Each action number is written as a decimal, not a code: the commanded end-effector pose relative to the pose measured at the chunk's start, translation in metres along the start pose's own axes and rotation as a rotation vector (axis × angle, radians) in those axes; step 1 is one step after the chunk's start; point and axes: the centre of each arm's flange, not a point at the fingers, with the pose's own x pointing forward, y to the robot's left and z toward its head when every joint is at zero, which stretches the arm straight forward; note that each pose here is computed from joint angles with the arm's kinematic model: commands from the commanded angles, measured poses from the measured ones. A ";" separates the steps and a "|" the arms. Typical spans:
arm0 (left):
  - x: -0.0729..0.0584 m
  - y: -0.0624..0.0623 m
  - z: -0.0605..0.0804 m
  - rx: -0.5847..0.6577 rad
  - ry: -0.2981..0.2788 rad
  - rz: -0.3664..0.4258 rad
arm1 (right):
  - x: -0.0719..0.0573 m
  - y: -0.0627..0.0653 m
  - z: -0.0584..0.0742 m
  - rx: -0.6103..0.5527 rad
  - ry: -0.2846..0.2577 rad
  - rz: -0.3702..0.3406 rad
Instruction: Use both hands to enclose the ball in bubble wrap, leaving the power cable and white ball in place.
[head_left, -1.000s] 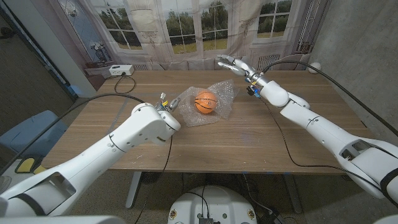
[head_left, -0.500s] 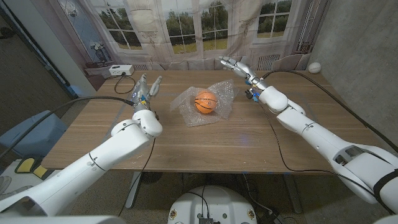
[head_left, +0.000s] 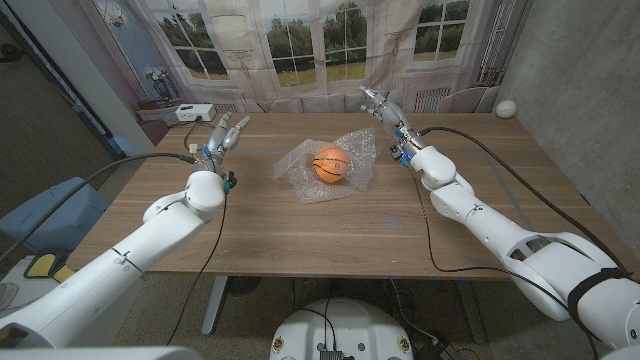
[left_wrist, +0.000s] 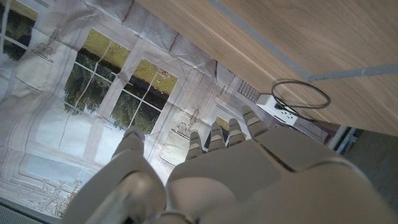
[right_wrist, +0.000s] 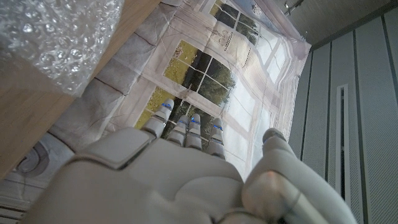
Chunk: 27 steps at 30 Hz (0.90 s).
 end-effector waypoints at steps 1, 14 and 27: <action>0.015 0.004 0.062 -0.343 -0.471 -0.258 | -0.010 -0.022 -0.017 0.098 0.003 -0.160; 0.036 -0.019 0.082 -0.298 -0.447 -0.327 | -0.043 -0.045 -0.023 0.087 0.007 -0.285; 0.032 -0.031 0.085 -0.284 -0.368 -0.252 | 0.005 -0.063 -0.031 0.166 0.063 -0.191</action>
